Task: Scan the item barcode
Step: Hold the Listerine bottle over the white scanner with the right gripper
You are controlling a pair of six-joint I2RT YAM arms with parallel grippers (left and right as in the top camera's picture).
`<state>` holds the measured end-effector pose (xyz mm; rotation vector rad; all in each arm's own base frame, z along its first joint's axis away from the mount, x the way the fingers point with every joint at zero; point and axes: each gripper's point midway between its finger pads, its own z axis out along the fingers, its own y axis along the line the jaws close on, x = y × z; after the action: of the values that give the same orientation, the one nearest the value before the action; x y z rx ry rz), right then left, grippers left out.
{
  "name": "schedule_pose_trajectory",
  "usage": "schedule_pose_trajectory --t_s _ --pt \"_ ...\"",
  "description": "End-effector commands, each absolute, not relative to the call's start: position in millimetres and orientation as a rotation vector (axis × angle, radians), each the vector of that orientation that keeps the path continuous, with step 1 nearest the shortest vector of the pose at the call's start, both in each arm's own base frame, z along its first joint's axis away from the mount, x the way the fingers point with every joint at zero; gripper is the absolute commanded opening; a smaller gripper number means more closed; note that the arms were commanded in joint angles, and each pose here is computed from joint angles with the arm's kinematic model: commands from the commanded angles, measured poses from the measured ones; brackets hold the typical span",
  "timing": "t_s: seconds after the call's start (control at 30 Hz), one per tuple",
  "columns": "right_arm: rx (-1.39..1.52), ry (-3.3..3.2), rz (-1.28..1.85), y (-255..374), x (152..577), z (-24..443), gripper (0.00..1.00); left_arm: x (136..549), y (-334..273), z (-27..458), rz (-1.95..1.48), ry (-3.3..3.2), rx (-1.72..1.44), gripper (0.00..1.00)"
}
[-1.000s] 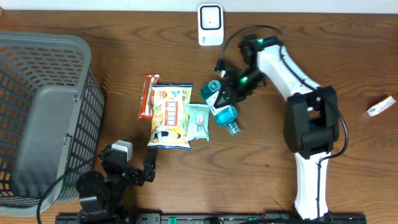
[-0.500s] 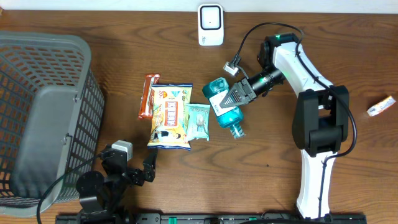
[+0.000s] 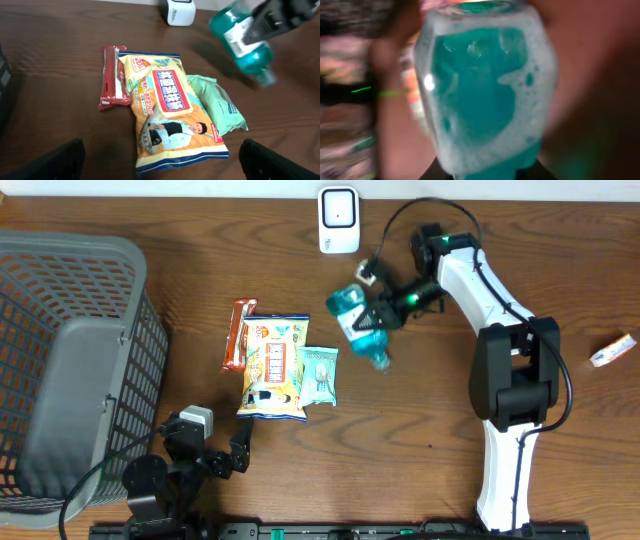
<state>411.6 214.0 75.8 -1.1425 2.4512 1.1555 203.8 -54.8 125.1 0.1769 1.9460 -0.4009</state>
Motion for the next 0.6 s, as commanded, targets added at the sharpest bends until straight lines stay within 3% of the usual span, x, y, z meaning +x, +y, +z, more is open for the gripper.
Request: schedule_pose_trajectory --t_s 0.0,0.33,0.57 --pt "-0.911 2.687 0.801 200 444 71 0.01 204 -55 128 -0.395 1.934 0.189 0.98" --pt "-0.868 2.365 -0.133 195 552 137 0.01 204 -55 128 -0.395 1.934 0.189 0.98" --pt "-0.851 2.087 -0.377 199 608 166 0.01 204 -55 128 -0.395 1.934 0.189 0.98"
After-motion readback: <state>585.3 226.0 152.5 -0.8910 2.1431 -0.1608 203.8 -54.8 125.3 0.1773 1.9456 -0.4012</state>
